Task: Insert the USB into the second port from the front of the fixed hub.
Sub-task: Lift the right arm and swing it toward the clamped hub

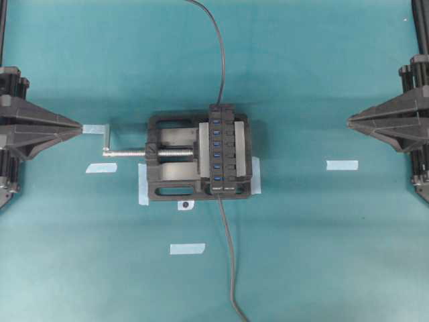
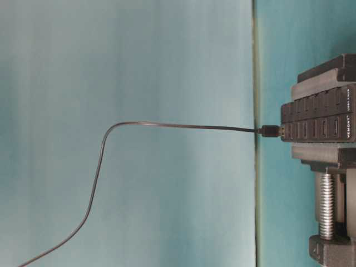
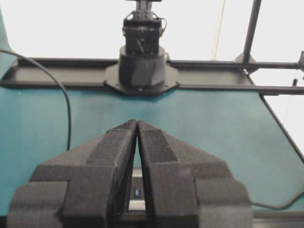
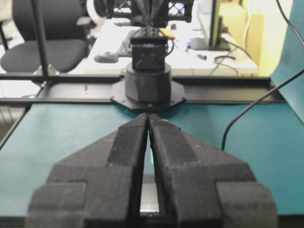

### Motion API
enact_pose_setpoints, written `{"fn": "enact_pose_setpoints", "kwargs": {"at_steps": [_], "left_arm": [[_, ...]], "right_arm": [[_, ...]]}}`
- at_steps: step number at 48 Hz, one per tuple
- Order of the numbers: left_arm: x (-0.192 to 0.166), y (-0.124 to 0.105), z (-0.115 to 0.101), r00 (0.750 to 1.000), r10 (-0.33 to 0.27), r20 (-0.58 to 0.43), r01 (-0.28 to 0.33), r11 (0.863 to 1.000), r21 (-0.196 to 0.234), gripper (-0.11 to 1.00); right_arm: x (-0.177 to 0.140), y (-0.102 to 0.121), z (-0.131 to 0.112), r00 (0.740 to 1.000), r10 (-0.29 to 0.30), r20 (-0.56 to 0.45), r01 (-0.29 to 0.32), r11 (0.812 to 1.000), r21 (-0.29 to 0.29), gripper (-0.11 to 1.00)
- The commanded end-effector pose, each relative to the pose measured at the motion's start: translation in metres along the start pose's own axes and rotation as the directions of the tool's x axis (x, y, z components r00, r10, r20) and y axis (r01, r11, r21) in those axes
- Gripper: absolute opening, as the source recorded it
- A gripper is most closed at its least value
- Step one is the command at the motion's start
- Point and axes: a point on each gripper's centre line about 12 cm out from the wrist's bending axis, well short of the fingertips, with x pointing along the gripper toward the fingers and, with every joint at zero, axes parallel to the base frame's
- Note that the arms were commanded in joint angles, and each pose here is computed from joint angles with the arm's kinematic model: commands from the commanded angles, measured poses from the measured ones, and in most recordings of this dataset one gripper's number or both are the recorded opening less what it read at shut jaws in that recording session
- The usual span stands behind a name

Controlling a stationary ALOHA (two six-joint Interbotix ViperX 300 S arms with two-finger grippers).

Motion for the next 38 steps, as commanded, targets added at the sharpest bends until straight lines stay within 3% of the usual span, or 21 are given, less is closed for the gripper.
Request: {"fn": "enact_pose_setpoints", "kwargs": {"at_steps": [1,4,7,14,25,38], "left_arm": [[-0.001,0.0,-0.002,1.0,-0.003,0.002,0.003,1.0,-0.011,0.13],[-0.002,0.0,-0.005,1.0,-0.003,-0.005,0.003,1.0,-0.02,0.07],[-0.002,-0.001,-0.006,1.0,-0.004,-0.008,0.004,1.0,-0.027,0.0],[-0.001,-0.001,-0.006,1.0,-0.004,-0.011,0.004,1.0,-0.027,0.0],[0.003,-0.001,-0.011,0.998,-0.004,-0.066,0.002,1.0,-0.028,0.0],[0.006,-0.001,-0.015,0.985,-0.003,-0.174,-0.001,1.0,-0.024,0.0]], "right_arm": [[0.0,0.0,-0.003,1.0,-0.001,-0.002,0.001,1.0,0.003,0.16],[-0.003,0.0,-0.008,1.0,-0.002,-0.003,0.002,1.0,0.017,0.18],[-0.006,0.0,-0.011,1.0,-0.002,-0.005,0.002,0.999,0.044,0.08],[-0.014,0.0,-0.011,1.0,-0.004,0.008,0.003,0.993,0.117,-0.01],[-0.015,-0.003,-0.011,0.999,-0.015,-0.052,0.021,0.992,0.121,-0.01],[-0.006,-0.013,-0.013,0.982,-0.068,-0.178,0.089,0.989,0.116,-0.01]]}}
